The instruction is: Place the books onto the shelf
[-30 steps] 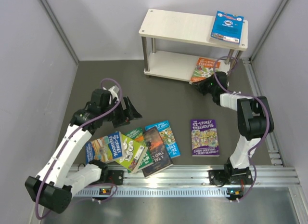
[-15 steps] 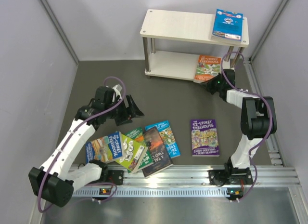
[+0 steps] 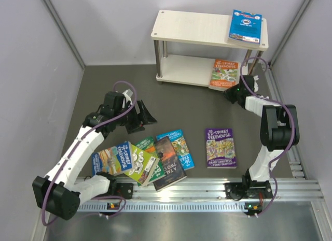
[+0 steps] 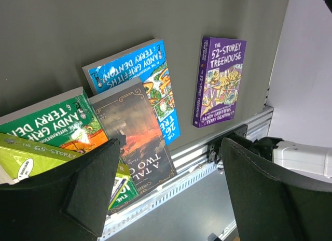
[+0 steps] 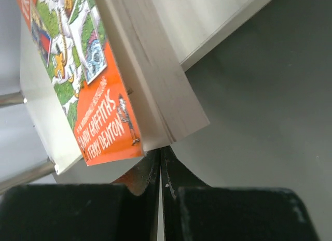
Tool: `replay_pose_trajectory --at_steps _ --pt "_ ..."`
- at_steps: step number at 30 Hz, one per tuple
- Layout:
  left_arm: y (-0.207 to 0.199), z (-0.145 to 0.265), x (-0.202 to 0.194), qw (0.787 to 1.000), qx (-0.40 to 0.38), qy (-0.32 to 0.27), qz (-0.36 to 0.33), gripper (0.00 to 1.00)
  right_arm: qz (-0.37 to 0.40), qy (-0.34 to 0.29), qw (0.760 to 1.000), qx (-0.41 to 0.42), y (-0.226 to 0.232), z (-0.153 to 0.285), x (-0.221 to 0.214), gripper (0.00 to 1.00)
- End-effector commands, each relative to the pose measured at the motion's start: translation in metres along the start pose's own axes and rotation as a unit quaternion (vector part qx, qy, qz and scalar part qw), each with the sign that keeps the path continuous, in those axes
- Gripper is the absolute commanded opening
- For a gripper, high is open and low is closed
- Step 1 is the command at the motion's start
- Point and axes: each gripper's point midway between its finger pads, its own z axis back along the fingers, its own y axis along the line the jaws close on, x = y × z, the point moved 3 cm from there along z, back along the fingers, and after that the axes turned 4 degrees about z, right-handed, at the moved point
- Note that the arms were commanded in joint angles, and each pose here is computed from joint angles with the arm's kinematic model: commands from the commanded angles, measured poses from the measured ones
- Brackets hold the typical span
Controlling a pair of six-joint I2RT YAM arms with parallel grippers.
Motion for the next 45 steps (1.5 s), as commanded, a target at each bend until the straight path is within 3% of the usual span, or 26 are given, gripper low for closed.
replay_pose_trajectory --at_steps 1,6,13,18,20,21,22,24,25,27,28,33,37,41,45 --pt "-0.007 -0.002 0.006 1.0 -0.022 -0.015 -0.006 0.83 -0.021 -0.078 0.996 0.022 0.028 0.011 0.039 0.0" --pt "-0.005 0.001 0.005 1.0 -0.021 -0.022 -0.003 0.83 -0.026 -0.123 0.992 0.004 0.029 0.01 0.055 0.0" --pt "-0.003 0.003 0.003 0.999 -0.019 -0.026 -0.002 0.83 -0.018 -0.128 0.991 0.012 0.04 0.009 0.065 0.0" --pt "-0.004 0.006 0.005 0.999 -0.018 -0.032 -0.006 0.84 0.038 -0.039 0.993 0.103 0.068 0.027 0.039 0.0" --pt "-0.004 0.006 0.006 0.999 -0.017 -0.034 -0.01 0.84 0.05 -0.03 0.991 0.119 0.066 0.05 0.03 0.02" --pt "-0.005 0.005 0.006 0.999 -0.017 -0.033 -0.01 0.84 0.064 -0.023 0.99 0.124 0.064 0.059 0.026 0.09" --pt "-0.005 0.005 0.007 0.999 -0.017 -0.031 -0.013 0.84 0.074 -0.023 0.988 0.131 0.063 0.079 0.021 0.31" --pt "-0.006 0.003 0.008 0.999 -0.019 -0.028 -0.02 0.85 0.097 -0.011 0.989 0.114 0.05 0.099 0.011 0.49" --pt "-0.008 0.001 0.009 0.999 -0.024 -0.023 -0.025 0.86 0.107 -0.018 0.987 0.119 0.049 0.122 0.008 0.69" --pt "-0.007 -0.007 0.01 0.999 -0.019 -0.01 -0.032 0.86 0.129 -0.01 0.989 0.078 0.028 0.143 0.0 0.86" --pt "-0.01 -0.01 0.011 0.999 -0.024 -0.006 -0.036 0.87 0.14 -0.021 0.987 0.078 0.025 0.164 0.0 0.99" --pt "-0.038 -0.055 0.007 0.996 -0.047 0.046 -0.06 0.94 0.191 0.032 0.98 -0.043 -0.038 0.203 -0.027 1.0" --pt "-0.076 -0.119 -0.022 0.986 -0.049 0.123 -0.102 0.97 0.19 0.149 0.96 -0.143 -0.105 0.208 -0.072 1.0" --pt "-0.096 -0.167 -0.062 0.971 -0.047 0.2 -0.124 0.97 0.169 0.231 0.941 -0.182 -0.145 0.207 -0.109 1.0" --pt "-0.102 -0.203 -0.097 0.96 -0.064 0.249 -0.113 0.97 0.176 0.252 0.929 -0.209 -0.168 0.212 -0.124 1.0"
